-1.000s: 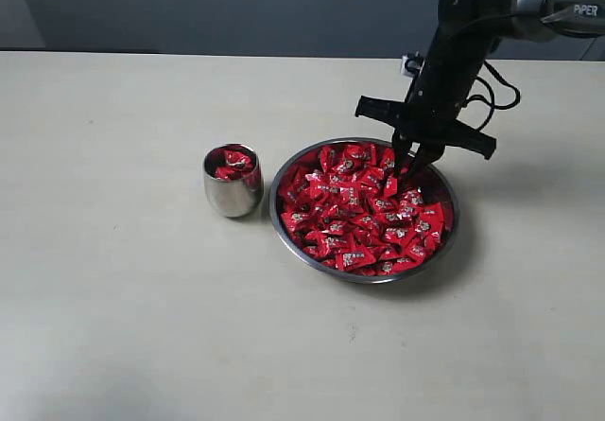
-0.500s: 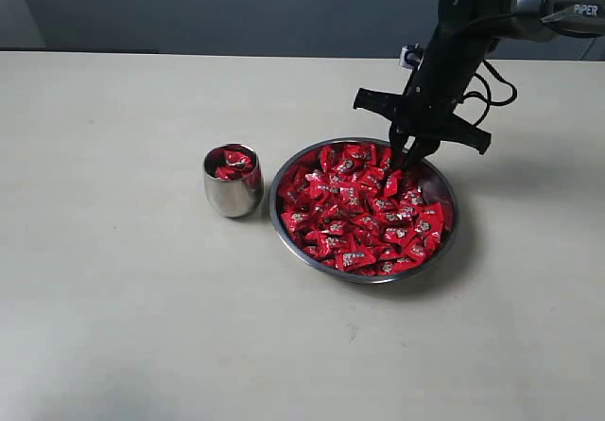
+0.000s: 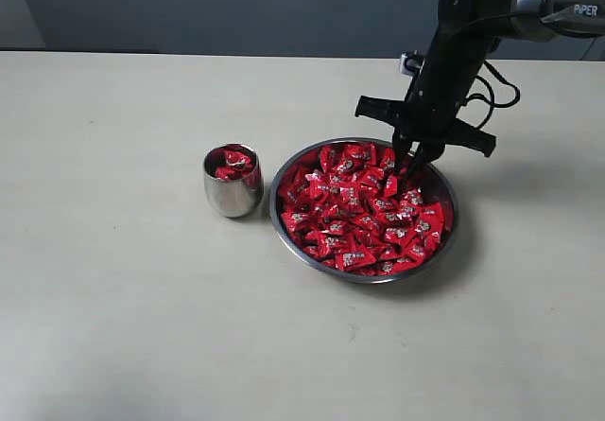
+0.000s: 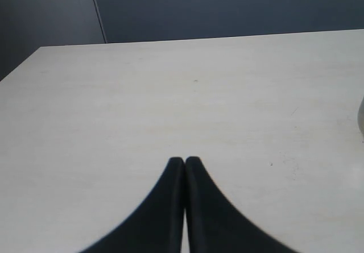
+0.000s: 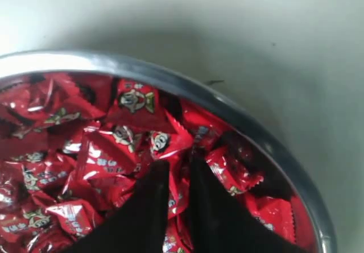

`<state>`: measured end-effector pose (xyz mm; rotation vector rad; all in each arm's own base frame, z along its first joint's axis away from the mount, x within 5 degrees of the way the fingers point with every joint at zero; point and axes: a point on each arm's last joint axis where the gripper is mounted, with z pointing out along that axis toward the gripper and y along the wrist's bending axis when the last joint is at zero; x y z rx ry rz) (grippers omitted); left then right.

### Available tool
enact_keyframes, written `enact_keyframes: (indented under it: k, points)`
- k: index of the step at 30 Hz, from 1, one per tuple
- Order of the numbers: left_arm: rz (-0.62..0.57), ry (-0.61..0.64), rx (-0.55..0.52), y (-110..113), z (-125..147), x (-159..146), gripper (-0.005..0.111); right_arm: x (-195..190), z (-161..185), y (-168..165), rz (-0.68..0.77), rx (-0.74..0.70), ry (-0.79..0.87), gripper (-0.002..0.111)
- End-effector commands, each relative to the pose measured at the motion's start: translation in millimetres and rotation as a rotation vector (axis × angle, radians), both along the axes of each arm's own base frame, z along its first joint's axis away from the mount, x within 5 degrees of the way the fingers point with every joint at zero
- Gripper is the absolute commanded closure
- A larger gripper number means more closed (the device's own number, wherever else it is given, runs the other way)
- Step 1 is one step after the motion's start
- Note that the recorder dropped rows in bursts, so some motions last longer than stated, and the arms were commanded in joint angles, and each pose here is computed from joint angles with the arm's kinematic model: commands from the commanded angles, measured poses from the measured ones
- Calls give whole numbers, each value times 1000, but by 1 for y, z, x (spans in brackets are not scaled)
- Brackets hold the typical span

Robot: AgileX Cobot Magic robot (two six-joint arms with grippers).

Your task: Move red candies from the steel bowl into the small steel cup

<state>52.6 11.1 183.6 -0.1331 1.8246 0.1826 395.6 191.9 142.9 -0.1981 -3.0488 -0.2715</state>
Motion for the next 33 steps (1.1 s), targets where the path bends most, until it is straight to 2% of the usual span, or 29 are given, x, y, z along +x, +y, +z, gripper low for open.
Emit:
enact_keyframes:
  k: [1,13,19,33]
  points:
    - [-6,-8,2,0,-1,0,106,0,3,-2,13,-11,2,94]
    - [-6,-8,2,0,-1,0,106,-2,-9,-1,5,-4,56,93]
    - [-6,-8,2,0,-1,0,106,-2,-15,3,-15,29,80,66]
    - [-6,-8,2,0,-1,0,106,1,-18,4,-32,39,59,68]
